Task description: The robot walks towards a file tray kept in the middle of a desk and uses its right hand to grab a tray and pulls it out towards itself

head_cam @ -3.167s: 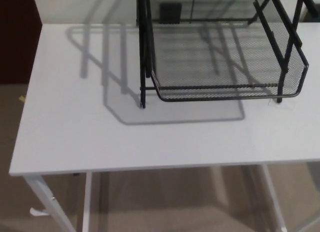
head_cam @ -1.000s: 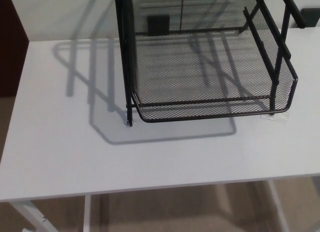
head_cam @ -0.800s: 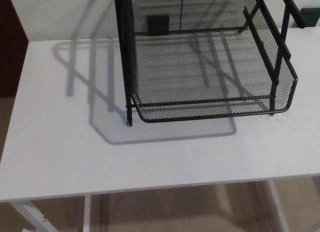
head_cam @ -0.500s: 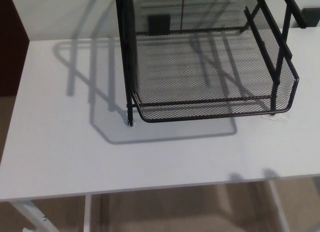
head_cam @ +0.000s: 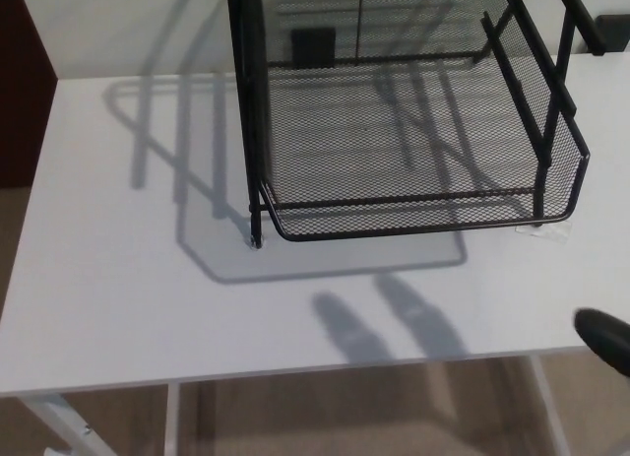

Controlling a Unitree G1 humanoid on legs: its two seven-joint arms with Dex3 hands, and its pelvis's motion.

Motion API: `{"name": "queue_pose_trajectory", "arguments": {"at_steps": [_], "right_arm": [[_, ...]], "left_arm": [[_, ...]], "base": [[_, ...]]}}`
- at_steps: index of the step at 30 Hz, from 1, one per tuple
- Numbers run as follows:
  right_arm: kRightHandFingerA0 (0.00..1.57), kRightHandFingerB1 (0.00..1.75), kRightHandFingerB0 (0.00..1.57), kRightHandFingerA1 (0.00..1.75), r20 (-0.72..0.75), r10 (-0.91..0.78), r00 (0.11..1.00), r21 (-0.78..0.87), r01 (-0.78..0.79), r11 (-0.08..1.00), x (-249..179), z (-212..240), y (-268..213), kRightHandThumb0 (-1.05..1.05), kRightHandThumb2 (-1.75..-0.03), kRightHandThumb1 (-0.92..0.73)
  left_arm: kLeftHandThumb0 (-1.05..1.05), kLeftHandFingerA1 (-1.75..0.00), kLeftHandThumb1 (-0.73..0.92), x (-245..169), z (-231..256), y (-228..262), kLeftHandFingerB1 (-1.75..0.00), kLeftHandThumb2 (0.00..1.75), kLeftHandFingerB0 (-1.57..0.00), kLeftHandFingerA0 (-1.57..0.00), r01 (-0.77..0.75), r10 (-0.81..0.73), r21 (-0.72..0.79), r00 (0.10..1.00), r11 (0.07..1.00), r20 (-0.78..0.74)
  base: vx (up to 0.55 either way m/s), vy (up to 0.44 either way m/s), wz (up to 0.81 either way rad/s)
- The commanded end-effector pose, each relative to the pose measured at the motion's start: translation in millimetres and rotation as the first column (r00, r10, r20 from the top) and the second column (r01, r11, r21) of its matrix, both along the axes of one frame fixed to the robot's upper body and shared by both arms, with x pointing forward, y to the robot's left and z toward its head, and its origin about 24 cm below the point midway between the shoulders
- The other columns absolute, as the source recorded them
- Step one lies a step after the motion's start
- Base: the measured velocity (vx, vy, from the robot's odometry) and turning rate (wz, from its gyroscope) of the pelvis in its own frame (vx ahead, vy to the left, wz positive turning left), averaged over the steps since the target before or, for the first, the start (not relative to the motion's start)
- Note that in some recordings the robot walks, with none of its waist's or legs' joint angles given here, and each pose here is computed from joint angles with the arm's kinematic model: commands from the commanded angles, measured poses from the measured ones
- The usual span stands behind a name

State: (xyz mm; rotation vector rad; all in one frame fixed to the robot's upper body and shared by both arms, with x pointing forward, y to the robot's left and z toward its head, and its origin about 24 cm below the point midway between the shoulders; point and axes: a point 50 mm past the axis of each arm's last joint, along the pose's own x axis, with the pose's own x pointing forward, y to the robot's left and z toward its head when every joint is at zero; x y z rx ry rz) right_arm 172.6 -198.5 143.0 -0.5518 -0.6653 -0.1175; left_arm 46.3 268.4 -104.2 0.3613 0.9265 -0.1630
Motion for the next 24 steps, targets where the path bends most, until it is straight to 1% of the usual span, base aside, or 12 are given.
{"name": "queue_pose_trajectory", "arguments": {"at_steps": [1,2,3,4,10,15,18,19,20,21,22,24], "right_arm": [[0.0,0.4,0.11,0.48,-0.078,-0.079,0.994,-0.826,-0.02,0.563,65.0,-27.1,94.0,-0.81,-0.54,-0.45],[0.0,0.4,0.12,0.47,-0.098,-0.098,0.99,-0.834,-0.028,0.551,70.3,-30.5,96.7,-0.81,-0.54,-0.44],[0.04,0.51,0.0,0.56,-0.097,-0.101,0.99,-0.833,-0.026,0.553,73.7,-32.7,99.2,-0.37,-0.76,-0.01],[0.04,0.4,0.18,0.52,-0.093,-0.103,0.99,-0.837,-0.022,0.547,78.0,-35.5,101.8,-0.81,-0.54,-0.41],[0.08,0.36,0.19,0.49,-0.089,-0.148,0.985,-0.873,-0.005,0.488,90.0,-42.7,108.7,-0.83,-0.55,-0.47],[0.1,0.42,0.16,0.54,-0.074,-0.182,0.981,-0.917,0.005,0.399,98.7,-51.9,113.2,-0.91,-0.76,-0.39],[0.1,0.36,0.13,0.51,-0.077,-0.21,0.975,-0.944,-0.003,0.331,102.8,-58.9,115.1,-0.9,-0.58,-0.55],[0.1,0.36,0.12,0.51,-0.085,-0.216,0.973,-0.946,-0.01,0.325,103.2,-60.8,115.9,-0.88,-0.58,-0.56],[0.01,0.51,0.0,0.53,-0.101,-0.234,0.967,-0.957,-0.031,0.287,103.7,-62.5,117.2,-0.41,-0.86,-0.14],[0.01,0.51,0.0,0.54,-0.101,-0.243,0.965,-0.96,-0.031,0.279,104.6,-63.4,117.6,-0.4,-0.83,-0.1],[0.04,0.34,0.1,0.46,-0.107,-0.261,0.959,-0.966,-0.038,0.256,105.7,-65.3,118.4,-0.91,-0.57,-0.54],[0.02,0.33,0.11,0.44,-0.105,-0.274,0.956,-0.968,-0.035,0.248,106.5,-66.5,118.6,-0.91,-0.56,-0.52]], "left_arm": [[-0.48,-0.54,0.51,4.6,10.9,6.7,-0.46,0.78,-0.32,-0.5,0.084,-0.084,0.051,0.996,0.995,-0.002],[-0.39,-0.42,0.62,4.8,10.7,6.3,-0.34,0.58,-0.37,-0.56,0.086,-0.086,0.045,0.996,0.995,-0.008],[-0.48,-0.53,0.51,4.9,10.5,6.3,-0.46,0.78,-0.33,-0.5,0.087,-0.087,0.045,0.996,0.995,-0.009],[-0.48,-0.54,0.51,5.0,10.6,6.0,-0.46,0.78,-0.33,-0.5,0.088,-0.088,0.043,0.996,0.995,-0.01],[-0.4,-0.44,0.62,8.9,11.2,5.3,-0.35,0.57,-0.39,-0.58,0.111,-0.111,0.054,0.994,0.992,-0.001],[-0.47,-0.55,0.51,9.7,13.9,1.9,-0.46,0.78,-0.34,-0.52,0.118,-0.117,0.039,0.993,0.992,-0.006],[-0.38,-0.45,0.62,10.7,14.0,1.5,-0.35,0.57,-0.4,-0.58,0.117,-0.117,0.025,0.993,0.993,-0.005],[-0.46,-0.55,0.51,10.5,15.2,1.1,-0.47,0.8,-0.32,-0.49,0.119,-0.119,0.025,0.993,0.993,-0.007],[-0.46,-0.55,0.51,10.6,15.3,0.8,-0.46,0.78,-0.34,-0.52,0.122,-0.122,0.027,0.993,0.992,-0.01],[-0.46,-0.56,0.51,11.0,15.9,0.2,-0.46,0.79,-0.33,-0.53,0.123,-0.123,0.023,0.992,0.992,-0.006],[-0.48,-0.61,0.51,11.2,16.2,-0.2,-0.47,0.78,-0.35,-0.59,0.125,-0.125,0.025,0.992,0.992,-0.008],[-0.48,-0.59,0.51,11.7,16.5,-0.9,-0.47,0.79,-0.35,-0.58,0.132,-0.132,0.027,0.991,0.991,-0.01]], "base": [[0.0,0.0,0.0],[0.0,0.0,0.0],[0.0,0.0,0.0],[0.0,0.0,0.0],[0.0,0.0,0.0],[0.0,0.0,0.0],[0.0,0.0,0.0],[0.0,0.0,0.0],[0.0,0.0,0.0],[0.0,0.0,0.0],[0.0,0.0,0.0],[0.0,0.0,0.0]]}}
